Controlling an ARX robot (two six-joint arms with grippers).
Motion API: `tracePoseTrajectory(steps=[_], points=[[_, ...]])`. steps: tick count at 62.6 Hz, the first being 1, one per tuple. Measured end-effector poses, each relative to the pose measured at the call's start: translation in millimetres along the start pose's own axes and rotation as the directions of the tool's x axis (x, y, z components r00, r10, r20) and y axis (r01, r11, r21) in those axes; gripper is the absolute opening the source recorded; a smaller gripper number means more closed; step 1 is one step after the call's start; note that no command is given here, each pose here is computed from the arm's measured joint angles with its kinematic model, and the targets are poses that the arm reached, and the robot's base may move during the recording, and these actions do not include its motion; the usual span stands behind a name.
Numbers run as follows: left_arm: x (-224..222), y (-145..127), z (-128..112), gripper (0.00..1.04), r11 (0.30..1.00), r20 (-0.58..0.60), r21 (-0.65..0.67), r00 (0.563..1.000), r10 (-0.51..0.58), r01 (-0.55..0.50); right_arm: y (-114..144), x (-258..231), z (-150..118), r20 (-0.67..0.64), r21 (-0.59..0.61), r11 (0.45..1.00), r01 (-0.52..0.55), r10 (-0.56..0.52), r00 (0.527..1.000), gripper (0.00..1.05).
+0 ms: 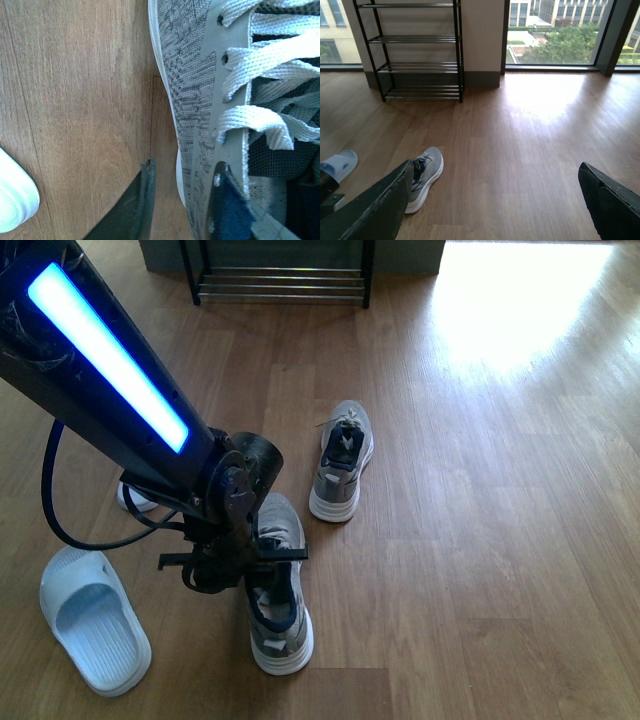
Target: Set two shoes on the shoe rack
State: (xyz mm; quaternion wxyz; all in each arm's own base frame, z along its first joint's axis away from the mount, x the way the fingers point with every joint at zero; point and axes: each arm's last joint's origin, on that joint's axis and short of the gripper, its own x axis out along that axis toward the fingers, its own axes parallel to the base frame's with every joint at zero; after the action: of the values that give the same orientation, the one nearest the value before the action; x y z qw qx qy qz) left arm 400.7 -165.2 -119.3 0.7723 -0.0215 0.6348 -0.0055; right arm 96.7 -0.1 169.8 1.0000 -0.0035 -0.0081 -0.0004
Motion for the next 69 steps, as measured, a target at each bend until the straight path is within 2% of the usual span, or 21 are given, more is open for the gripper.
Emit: tracePoseTrajectory(steps=[5,23,31,35,42,47,50,57,62,67,69], points=[[0.0,0.4,0.2,0.01,1.000,0.005,-0.001,1.000,0.008,-0.007,0.0,0.0,0.0,0.000,0.000,1.000,0.000,0.000,1.000,0.96],[-11.8,14.3,-6.9,0.01,0.996,0.053,-0.049,0.996,0.074,-0.071,0.0,0.0,0.0,0.000,0.000,1.000,0.000,0.000,1.000,0.96],[-43.6,28.0,-8.7,0.01,0.986,0.152,-0.084,0.976,0.158,-0.147,0.0,0.0,0.0,0.000,0.000,1.000,0.000,0.000,1.000,0.96],[-72.5,34.7,-6.3,0.01,0.978,0.236,-0.100,0.950,0.204,-0.185,0.0,0.0,0.0,0.000,0.000,1.000,0.000,0.000,1.000,0.96],[-134.4,42.6,-2.8,0.01,0.962,0.399,-0.150,0.876,0.270,-0.228,0.0,0.0,0.0,0.000,0.000,1.000,0.000,0.000,1.000,0.96],[-205.9,49.3,-14.6,0.01,0.940,0.537,-0.218,0.772,0.341,-0.263,0.0,0.0,0.0,0.000,0.000,1.000,0.000,0.000,1.000,0.96],[-242.9,53.4,-33.1,0.01,0.918,0.590,-0.268,0.703,0.397,-0.294,0.0,0.0,0.0,0.000,0.000,1.000,0.000,0.000,1.000,0.96],[-294.3,59.4,-80.2,0.01,0.867,0.630,-0.337,0.596,0.497,-0.367,0.0,0.0,0.0,0.000,0.000,1.000,0.000,0.000,1.000,0.96],[-314.6,61.6,-107.8,0.01,0.820,0.633,-0.379,0.526,0.568,-0.429,0.0,0.0,0.0,0.000,0.000,1.000,0.000,0.000,1.000,0.96],[-342.6,60.2,-140.1,0.01,0.763,0.639,-0.438,0.432,0.636,-0.475,0.0,0.0,0.0,0.000,0.000,1.000,0.000,0.000,1.000,0.96],[-349.4,58.9,-148.4,0.01,0.749,0.640,-0.449,0.410,0.650,-0.487,0.0,0.0,0.0,0.000,0.000,1.000,0.000,0.000,1.000,0.96]])
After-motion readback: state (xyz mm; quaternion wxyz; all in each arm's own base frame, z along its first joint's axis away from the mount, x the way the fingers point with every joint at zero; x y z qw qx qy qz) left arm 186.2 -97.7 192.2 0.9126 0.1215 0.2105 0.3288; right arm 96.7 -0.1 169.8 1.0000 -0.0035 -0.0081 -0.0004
